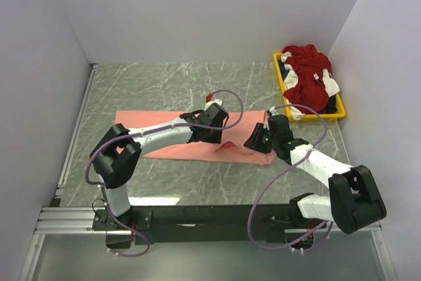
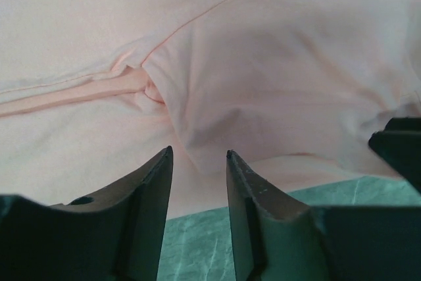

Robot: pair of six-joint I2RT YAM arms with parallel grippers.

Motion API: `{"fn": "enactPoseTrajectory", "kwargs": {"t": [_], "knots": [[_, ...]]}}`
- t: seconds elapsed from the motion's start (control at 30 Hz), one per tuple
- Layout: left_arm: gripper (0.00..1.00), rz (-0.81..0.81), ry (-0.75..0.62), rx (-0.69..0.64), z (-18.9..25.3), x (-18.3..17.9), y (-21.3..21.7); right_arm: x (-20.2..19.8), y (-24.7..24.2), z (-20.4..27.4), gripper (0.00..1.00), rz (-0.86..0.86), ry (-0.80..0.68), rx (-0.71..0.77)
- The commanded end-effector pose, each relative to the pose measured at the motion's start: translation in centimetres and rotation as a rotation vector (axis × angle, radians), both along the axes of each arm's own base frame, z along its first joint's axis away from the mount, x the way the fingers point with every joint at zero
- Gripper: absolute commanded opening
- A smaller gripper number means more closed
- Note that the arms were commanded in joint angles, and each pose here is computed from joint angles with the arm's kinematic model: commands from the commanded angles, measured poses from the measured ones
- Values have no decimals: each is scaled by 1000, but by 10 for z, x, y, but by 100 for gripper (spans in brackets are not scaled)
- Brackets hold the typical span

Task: Fold and stack the t-shirts
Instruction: Fold the tshirt

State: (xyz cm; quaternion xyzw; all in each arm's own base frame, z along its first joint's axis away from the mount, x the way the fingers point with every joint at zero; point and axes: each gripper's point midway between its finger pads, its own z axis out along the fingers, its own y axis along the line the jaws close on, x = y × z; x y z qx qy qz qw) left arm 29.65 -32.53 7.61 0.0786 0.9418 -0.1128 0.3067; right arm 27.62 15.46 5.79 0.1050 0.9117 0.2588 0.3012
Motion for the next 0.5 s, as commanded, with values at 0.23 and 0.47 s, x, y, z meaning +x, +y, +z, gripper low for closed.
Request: {"fn": "enactPoseTrajectory", "kwargs": {"t": [0.23,0.47], "knots": [[46,-5,105,-143,-3,-8,-3,-22,2,-9,39,23,-16,-48],[47,-37,145,-205,-11,-11,-18,-19,0,-3,39,10,-29,-50]]}}
